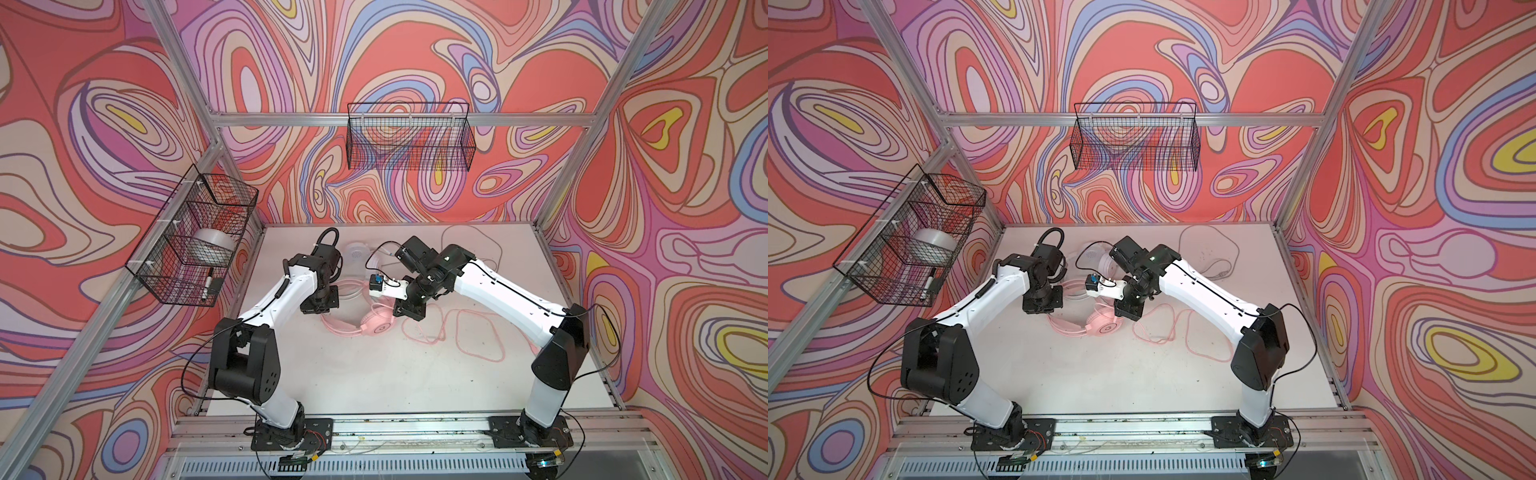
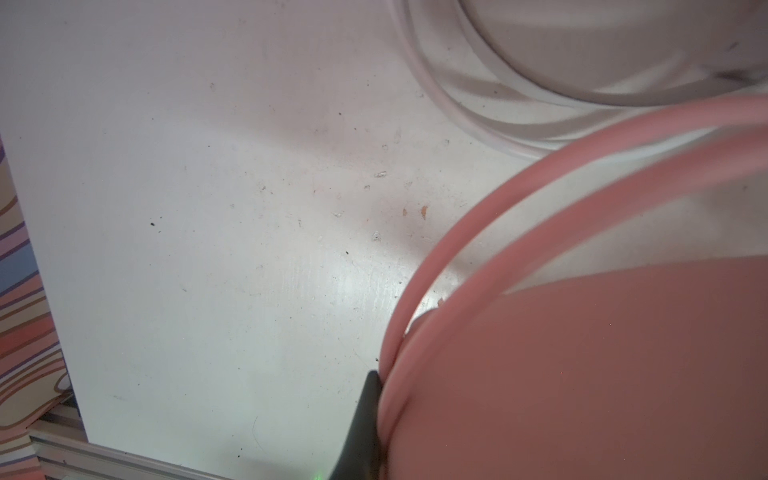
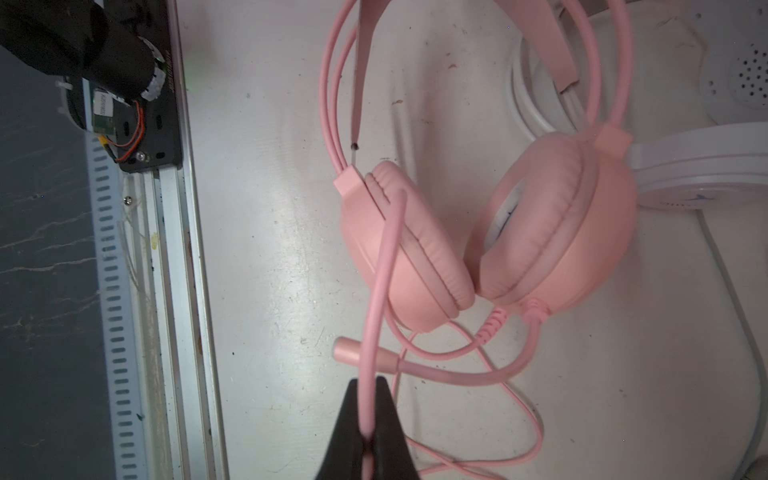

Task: Wrap the headphones

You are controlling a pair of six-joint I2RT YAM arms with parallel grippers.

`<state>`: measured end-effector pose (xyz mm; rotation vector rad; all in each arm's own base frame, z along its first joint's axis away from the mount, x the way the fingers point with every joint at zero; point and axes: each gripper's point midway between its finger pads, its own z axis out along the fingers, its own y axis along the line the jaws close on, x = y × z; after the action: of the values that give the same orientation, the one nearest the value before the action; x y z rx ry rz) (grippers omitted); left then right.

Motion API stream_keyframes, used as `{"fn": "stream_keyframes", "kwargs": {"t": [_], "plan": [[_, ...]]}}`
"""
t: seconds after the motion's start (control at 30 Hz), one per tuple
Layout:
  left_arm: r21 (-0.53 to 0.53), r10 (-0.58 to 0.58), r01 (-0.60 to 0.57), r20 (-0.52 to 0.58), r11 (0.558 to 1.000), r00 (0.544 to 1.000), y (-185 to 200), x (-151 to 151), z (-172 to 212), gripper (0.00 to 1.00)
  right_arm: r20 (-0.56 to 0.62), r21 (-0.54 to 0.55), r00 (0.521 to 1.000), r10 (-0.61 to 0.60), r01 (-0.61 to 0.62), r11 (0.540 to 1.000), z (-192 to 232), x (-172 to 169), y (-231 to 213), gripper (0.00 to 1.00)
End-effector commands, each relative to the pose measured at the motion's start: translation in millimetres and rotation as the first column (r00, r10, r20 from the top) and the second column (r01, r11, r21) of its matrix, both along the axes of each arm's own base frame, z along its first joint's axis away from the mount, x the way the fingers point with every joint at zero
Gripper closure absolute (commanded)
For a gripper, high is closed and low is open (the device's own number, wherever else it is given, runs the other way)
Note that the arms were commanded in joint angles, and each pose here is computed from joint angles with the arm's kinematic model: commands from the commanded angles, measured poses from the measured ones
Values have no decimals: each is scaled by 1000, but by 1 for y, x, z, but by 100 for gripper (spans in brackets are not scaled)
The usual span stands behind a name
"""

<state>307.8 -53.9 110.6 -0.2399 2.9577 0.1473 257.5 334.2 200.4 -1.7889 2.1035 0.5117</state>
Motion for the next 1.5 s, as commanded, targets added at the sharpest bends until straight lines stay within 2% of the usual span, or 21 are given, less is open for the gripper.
{"fn": "stream_keyframes", "kwargs": {"t": [0.0, 0.17, 0.33, 0.53, 0.8, 0.9, 1.03, 1.3, 1.47], "plan": [[-62, -115, 117, 38, 991, 993, -20, -1, 10, 100, 75, -18, 997, 20, -19, 1000, 3, 17, -7, 100], [-27, -193, 194, 8, 981, 981, -27, -4, 6, 100, 88, -31, 996, 0, 3, 1000, 0, 36, -15, 100], [-59, -237, 238, 18, 970, 971, -38, -7, 3, 100, 81, -33, 997, -5, 8, 999, -5, 49, -17, 100], [-110, -292, 294, 40, 949, 956, -51, -11, 6, 100, 27, 24, 999, -22, 22, 999, -4, 64, -12, 100], [-144, -350, 358, 78, 923, 934, -64, -14, 14, 100, -51, 52, 997, -60, 63, 997, -24, 77, -3, 100], [-165, -371, 380, 86, 910, 925, -68, -16, 13, 100, -81, 109, 993, -83, 91, 990, -23, 83, -2, 100], [-191, -391, 402, 93, 895, 916, -74, -18, 13, 100, -117, 166, 989, -90, 109, 980, -24, 88, 1, 100], [-201, -391, 408, 119, 891, 913, -74, -21, 15, 100, -202, 157, 969, -142, 175, 972, -48, 95, 1, 100], [-222, -377, 399, 133, 890, 916, -77, -24, 14, 100, -240, 196, 956, -171, 220, 956, -56, 96, 3, 100]]}}
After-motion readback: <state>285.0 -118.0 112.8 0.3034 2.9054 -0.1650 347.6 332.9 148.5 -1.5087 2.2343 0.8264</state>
